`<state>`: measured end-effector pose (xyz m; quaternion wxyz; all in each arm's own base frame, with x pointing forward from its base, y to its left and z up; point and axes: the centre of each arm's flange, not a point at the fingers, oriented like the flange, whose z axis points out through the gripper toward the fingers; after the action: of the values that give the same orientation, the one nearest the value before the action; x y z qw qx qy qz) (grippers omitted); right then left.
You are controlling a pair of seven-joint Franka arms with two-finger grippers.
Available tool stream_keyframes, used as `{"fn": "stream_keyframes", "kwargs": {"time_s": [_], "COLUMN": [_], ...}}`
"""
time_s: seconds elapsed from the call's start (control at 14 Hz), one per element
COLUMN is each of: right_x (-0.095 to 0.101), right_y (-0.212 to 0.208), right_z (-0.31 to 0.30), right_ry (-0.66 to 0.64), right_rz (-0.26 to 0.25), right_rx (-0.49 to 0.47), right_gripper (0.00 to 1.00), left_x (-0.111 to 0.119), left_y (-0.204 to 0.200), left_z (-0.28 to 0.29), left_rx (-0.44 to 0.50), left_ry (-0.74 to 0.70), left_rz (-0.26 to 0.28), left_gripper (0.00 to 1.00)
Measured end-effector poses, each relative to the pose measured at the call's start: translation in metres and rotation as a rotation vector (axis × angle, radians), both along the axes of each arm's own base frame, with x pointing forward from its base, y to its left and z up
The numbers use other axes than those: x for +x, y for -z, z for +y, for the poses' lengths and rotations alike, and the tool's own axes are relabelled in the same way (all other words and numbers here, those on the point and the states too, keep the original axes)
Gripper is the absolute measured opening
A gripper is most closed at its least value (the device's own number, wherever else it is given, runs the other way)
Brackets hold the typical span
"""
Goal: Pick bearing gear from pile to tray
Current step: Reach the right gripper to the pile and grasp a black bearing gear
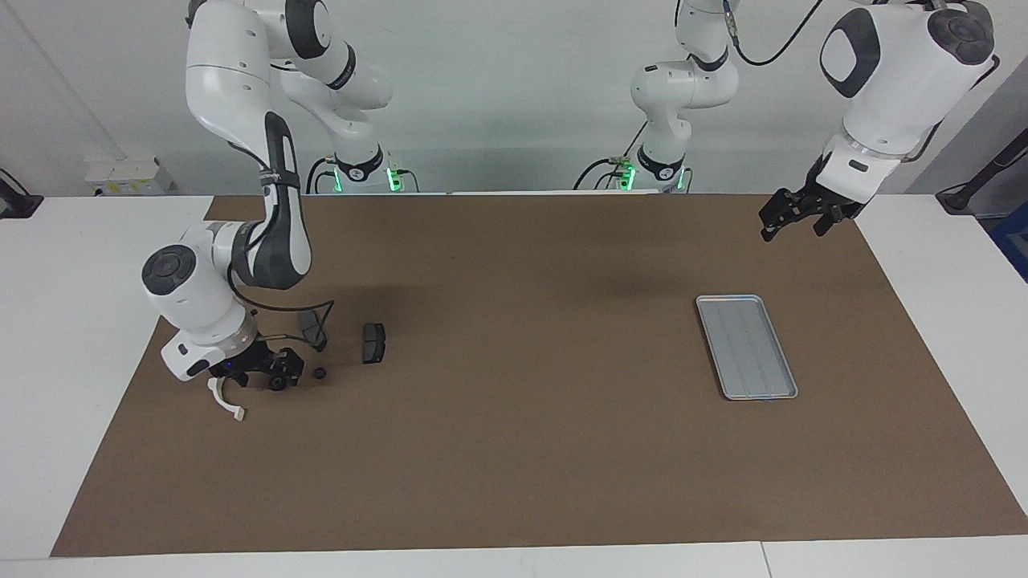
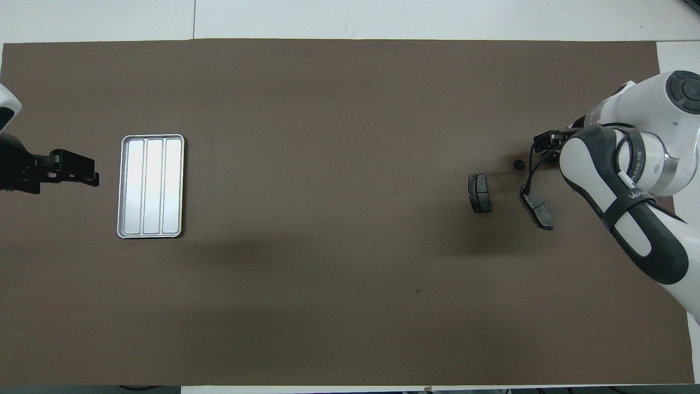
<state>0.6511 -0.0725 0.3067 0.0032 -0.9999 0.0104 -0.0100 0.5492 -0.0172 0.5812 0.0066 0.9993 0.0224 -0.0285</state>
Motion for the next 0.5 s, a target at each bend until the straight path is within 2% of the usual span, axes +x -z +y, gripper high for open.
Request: {"fn": "stream_keyframes", "kwargs": {"time_s": [0.5], "right_x": [-0.003], "right_y": [0.012], "right_z": [0.001], "right_ry": [-0.005], "right_rz": [0.021], "right_rx": [0.002], "right_gripper": [1.00], "left_x": [0.000], "left_y": [0.000], "left_z": [0.000], "left_rx": [0.000], "left_ry": [0.000], "left_rz": [0.000], "left_gripper": [1.00]}}
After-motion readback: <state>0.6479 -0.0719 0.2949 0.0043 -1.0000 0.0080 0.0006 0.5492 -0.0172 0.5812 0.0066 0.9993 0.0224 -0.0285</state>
